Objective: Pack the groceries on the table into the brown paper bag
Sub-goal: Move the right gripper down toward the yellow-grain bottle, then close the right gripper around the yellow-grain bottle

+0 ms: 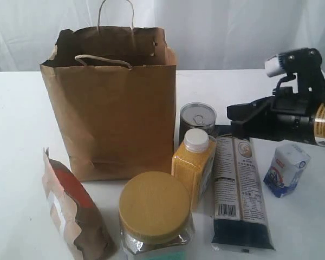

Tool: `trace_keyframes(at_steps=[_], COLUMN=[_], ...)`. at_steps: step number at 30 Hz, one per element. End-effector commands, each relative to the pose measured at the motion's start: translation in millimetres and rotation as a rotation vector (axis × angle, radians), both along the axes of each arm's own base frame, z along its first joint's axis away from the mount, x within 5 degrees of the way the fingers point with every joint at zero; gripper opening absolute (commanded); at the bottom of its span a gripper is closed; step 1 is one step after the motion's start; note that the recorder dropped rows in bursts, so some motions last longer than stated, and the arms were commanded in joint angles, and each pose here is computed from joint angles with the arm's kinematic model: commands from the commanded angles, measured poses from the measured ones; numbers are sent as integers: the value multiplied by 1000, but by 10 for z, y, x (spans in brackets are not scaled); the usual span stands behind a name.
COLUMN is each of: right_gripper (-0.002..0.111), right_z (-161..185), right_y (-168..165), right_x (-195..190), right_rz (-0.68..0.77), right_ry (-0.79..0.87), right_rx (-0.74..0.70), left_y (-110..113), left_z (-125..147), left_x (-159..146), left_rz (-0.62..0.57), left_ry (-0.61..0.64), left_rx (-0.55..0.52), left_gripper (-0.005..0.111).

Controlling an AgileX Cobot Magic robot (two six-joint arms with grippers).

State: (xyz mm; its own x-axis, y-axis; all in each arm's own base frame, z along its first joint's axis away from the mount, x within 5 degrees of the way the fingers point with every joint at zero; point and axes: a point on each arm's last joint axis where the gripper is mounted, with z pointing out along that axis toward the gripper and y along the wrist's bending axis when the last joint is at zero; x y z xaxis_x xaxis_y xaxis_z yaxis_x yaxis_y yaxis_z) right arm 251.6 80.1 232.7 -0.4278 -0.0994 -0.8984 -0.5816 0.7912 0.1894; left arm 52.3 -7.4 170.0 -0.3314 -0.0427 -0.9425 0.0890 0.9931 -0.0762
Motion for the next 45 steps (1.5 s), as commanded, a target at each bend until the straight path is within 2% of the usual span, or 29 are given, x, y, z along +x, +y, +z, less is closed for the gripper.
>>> trace_keyframes(at_steps=[1,3,5,6,8,14,20,24,26,29,32,34,38,42,45], right_gripper=[0,0,0,0,0,0,2,24,44,74,92,96,96,96,96], right_z=[-109,-207,-318,-354,-440,-358,-387,-427,-436,-433,-433,-436,-493,-520,-370], right_y=[-13,-65,-181,-240,-278,-170,-153,-62,-22,-7,-7,-7,-11,-31,36], right_x=[-150,-217,-268,-288,-400,-659,-721,-798,-833,-846,-846,-846,-860,-663,-560], right_rz=[147,155,66,0,-14,-6,-35,107,157,149,142,144,140,149,156], right_ry=[-244,-376,-471,-484,-534,-609,-389,-369,-336,-280,-265,-263,-180,-212,-304], right_rx=[-147,-266,-404,-433,-493,-275,-96,-103,-73,-4,12,9,6,-150,-14], left_y=[-5,-5,-5,-5,-5,-5,-5,-5,-5,-5,-5,-5,-5,-5,-5], left_z=[-8,-8,-8,-8,-8,-8,-8,-8,-8,-8,-8,-8,-8,-8,-8], left_x=[-2,-2,-2,-2,-2,-2,-2,-2,-2,-2,-2,-2,-2,-2,-2], left_rz=[-6,-6,-6,-6,-6,-6,-6,-6,-6,-6,-6,-6,-6,-6,-6], left_ry=[-2,-2,-2,-2,-2,-2,-2,-2,-2,-2,-2,-2,-2,-2,-2], left_rx=[-7,-7,-7,-7,-7,-7,-7,-7,-7,-7,-7,-7,-7,-7,-7], left_gripper=[0,0,0,0,0,0,0,0,0,0,0,0,0,0,0])
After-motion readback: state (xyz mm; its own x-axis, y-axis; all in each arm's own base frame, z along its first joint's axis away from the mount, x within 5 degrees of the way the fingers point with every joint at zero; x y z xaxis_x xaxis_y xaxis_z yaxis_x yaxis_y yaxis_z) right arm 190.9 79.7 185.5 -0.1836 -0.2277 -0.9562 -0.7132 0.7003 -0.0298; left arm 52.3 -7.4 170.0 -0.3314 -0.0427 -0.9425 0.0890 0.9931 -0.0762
